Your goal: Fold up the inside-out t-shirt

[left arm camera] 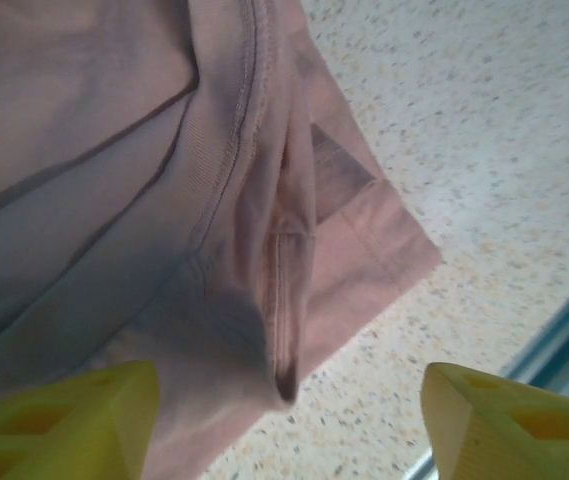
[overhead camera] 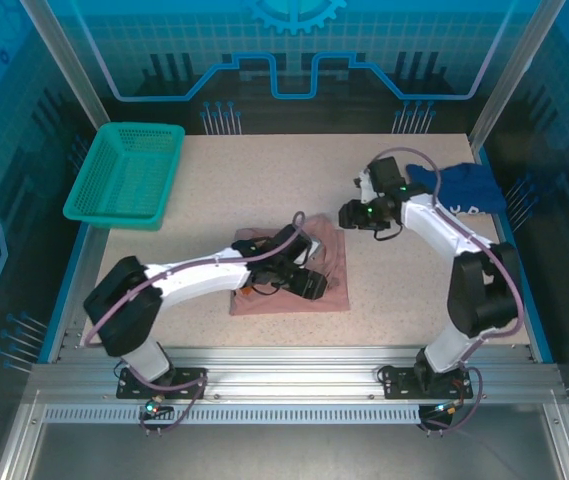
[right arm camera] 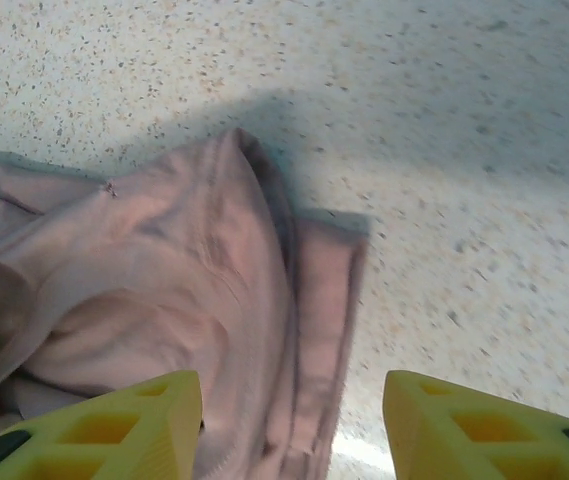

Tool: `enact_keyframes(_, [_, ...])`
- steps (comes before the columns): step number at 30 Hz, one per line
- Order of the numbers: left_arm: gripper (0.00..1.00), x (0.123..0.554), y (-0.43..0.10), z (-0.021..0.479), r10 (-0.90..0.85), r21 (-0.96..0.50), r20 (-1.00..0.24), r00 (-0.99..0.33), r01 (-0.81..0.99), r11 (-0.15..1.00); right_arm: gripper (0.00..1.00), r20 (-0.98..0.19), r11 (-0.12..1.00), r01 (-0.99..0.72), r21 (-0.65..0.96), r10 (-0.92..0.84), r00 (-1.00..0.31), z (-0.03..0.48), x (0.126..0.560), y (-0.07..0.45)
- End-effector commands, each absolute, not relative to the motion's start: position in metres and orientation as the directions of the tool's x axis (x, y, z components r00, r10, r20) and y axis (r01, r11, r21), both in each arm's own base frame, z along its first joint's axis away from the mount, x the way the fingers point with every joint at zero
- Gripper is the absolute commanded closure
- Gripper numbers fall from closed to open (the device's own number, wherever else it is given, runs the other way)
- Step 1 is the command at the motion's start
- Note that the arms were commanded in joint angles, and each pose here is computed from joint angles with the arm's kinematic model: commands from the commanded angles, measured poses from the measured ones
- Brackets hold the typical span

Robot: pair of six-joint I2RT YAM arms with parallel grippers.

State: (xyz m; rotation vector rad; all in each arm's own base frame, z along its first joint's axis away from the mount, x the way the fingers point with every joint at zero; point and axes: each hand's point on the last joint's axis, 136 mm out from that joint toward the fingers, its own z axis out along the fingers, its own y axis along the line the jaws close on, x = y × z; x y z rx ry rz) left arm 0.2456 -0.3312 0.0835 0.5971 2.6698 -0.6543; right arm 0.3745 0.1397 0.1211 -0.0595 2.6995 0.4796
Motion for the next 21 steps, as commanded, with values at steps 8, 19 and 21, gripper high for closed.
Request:
enact_keyframes(8, [0.73, 0.253, -0.338, 0.059, 0.427, -0.166, -0.381, -0.82, 0.515, 0.841, 0.48, -0.342, 0.939, -0.077, 0.336, 0.046, -0.939, 0.11, 0.344, 0.118])
enact_keyframes(19, [0.72, 0.256, -0.332, 0.072, 0.455, -0.069, -0.424, -0.783, 0.529, 0.846, 0.47, -0.345, 0.934, -0.087, 0.345, 0.041, -0.938, 0.113, 0.341, 0.118])
enact_keyframes(21, [0.62, 0.254, -0.33, 0.067, 0.463, -0.06, -0.411, -0.785, 0.53, 0.846, 0.47, -0.338, 0.932, -0.085, 0.351, 0.041, -0.94, 0.11, 0.341, 0.119])
